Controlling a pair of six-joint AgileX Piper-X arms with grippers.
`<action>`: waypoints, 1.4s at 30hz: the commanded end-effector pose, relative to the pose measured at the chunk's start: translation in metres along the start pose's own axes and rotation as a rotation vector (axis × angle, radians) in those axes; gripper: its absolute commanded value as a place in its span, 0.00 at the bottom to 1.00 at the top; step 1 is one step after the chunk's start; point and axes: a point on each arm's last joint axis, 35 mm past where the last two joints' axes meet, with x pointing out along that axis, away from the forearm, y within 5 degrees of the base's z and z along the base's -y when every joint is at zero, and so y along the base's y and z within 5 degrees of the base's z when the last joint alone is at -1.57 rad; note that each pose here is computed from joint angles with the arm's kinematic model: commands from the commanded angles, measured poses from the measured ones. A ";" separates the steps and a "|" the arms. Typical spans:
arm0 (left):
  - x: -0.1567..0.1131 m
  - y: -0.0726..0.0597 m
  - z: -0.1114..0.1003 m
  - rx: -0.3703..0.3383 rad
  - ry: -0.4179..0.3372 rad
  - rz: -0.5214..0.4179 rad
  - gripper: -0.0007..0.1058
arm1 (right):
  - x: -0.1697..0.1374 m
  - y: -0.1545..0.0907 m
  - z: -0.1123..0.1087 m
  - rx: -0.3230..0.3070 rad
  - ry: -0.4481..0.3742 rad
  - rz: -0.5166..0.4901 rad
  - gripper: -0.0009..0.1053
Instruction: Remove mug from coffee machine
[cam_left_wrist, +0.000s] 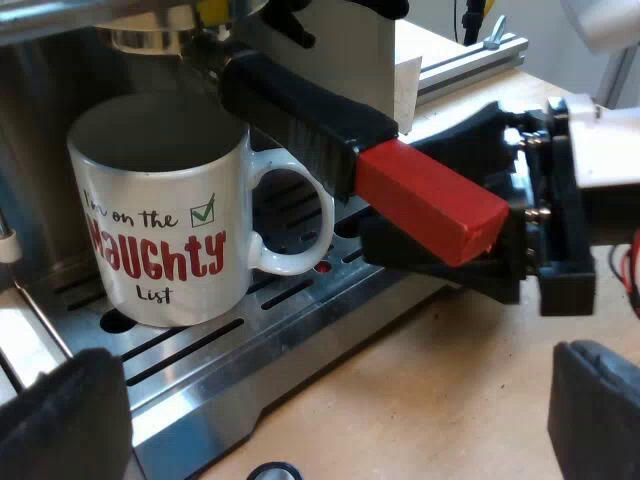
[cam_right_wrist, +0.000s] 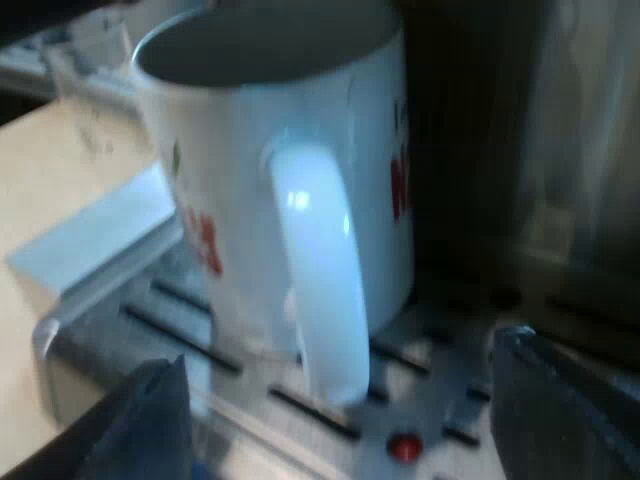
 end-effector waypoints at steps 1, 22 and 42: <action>0.000 -0.001 0.003 0.000 -0.016 -0.016 0.81 | 0.010 0.000 0.010 0.012 -0.047 -0.010 0.61; 0.000 -0.002 0.003 0.000 -0.015 -0.021 0.81 | 0.054 0.005 0.020 0.055 0.036 0.007 0.56; 0.000 -0.002 0.003 0.000 -0.015 -0.021 0.81 | 0.047 0.005 0.026 0.036 0.086 0.017 0.01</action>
